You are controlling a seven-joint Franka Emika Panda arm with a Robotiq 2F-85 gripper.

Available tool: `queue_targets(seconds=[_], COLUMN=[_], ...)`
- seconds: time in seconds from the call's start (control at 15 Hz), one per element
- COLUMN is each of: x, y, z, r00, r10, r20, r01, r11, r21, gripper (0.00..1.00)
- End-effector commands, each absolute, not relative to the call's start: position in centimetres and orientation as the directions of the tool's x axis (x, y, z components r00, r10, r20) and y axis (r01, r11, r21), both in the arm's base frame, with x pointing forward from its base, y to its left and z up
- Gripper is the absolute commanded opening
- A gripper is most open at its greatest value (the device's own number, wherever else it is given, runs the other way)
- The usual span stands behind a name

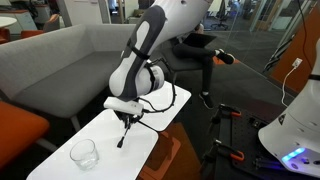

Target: Place the marker in the glass cup

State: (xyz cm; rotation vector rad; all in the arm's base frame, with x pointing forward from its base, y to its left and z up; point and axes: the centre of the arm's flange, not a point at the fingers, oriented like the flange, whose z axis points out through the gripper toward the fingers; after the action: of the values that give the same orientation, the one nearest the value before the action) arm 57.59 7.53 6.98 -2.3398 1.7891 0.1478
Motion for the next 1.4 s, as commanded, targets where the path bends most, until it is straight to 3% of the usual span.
queue_targets(seconds=[0.0,0.47,0.53,1.2,1.27,1.33], x=[57.5,58.7,59.8,59.2,59.2,59.6], y=[6.6,6.8,7.4,7.2,7.2,7.5], z=[13.6,23.0,21.9,22.5,22.5,22.0], r00=[0.437,0.748,0.682,0.728,0.728,0.770], r10=[-0.894,-0.664,-0.731,-0.685,-0.685,-0.636], r20=[-0.101,-0.013,-0.010,-0.006,-0.006,0.042], r01=[-0.898,-0.655,-0.719,-0.674,-0.674,-0.618], r11=[-0.428,-0.734,-0.668,-0.715,-0.715,-0.761], r21=[-0.103,-0.181,-0.193,-0.187,-0.187,-0.196], gripper=[0.03,0.03,0.12,0.12,0.03,0.03])
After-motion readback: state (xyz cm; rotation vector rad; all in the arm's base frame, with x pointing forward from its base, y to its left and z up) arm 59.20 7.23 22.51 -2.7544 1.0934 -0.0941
